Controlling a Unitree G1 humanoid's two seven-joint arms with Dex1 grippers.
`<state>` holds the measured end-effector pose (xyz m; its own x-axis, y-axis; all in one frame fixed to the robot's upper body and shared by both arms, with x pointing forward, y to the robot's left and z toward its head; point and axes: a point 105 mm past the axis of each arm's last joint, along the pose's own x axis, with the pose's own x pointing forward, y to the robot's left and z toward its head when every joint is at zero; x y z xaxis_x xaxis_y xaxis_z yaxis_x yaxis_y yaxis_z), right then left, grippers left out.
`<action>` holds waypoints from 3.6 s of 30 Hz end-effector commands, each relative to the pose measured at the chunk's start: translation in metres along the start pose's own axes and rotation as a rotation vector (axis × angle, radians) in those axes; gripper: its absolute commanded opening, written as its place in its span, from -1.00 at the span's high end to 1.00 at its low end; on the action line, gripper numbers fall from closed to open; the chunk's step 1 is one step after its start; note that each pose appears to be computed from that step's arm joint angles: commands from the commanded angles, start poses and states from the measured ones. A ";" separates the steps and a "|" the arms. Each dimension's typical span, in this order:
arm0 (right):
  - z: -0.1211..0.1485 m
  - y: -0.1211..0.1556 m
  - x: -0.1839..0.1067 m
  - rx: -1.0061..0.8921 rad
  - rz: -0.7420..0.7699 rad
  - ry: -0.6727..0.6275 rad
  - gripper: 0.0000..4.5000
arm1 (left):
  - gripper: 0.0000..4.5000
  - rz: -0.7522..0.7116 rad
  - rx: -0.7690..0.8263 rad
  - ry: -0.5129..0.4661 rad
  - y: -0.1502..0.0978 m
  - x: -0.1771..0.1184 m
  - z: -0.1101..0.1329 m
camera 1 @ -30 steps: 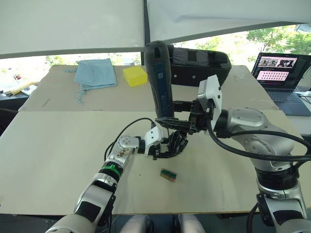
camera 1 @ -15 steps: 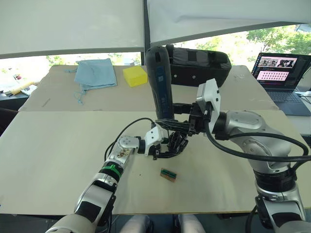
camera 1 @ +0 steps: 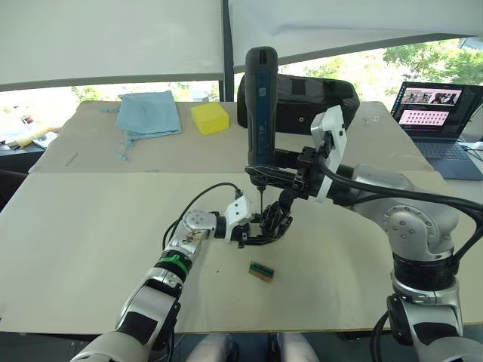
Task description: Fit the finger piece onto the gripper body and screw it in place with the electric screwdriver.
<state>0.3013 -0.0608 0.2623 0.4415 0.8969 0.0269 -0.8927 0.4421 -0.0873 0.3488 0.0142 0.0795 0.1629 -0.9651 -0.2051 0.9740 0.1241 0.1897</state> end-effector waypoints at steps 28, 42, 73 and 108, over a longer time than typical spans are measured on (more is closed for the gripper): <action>0.021 0.003 -0.001 -0.068 0.005 -0.048 0.15 | -0.01 0.008 0.020 -0.011 0.003 0.003 0.006; 0.022 0.003 -0.006 0.027 -0.052 -0.078 0.15 | -0.01 0.008 0.025 -0.009 0.004 0.002 0.007; 0.021 0.001 -0.003 -0.046 -0.083 -0.054 0.15 | -0.01 0.012 0.023 -0.012 0.004 0.002 0.008; 0.024 0.005 -0.001 -0.061 -0.060 -0.067 0.15 | -0.01 0.017 0.020 -0.010 0.006 0.001 0.007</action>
<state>0.3038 -0.0607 0.2647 0.5095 0.8603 0.0168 -0.8580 0.5094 -0.0659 0.3499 0.0158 0.0798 0.1699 -0.9639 -0.2051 0.9730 0.1310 0.1902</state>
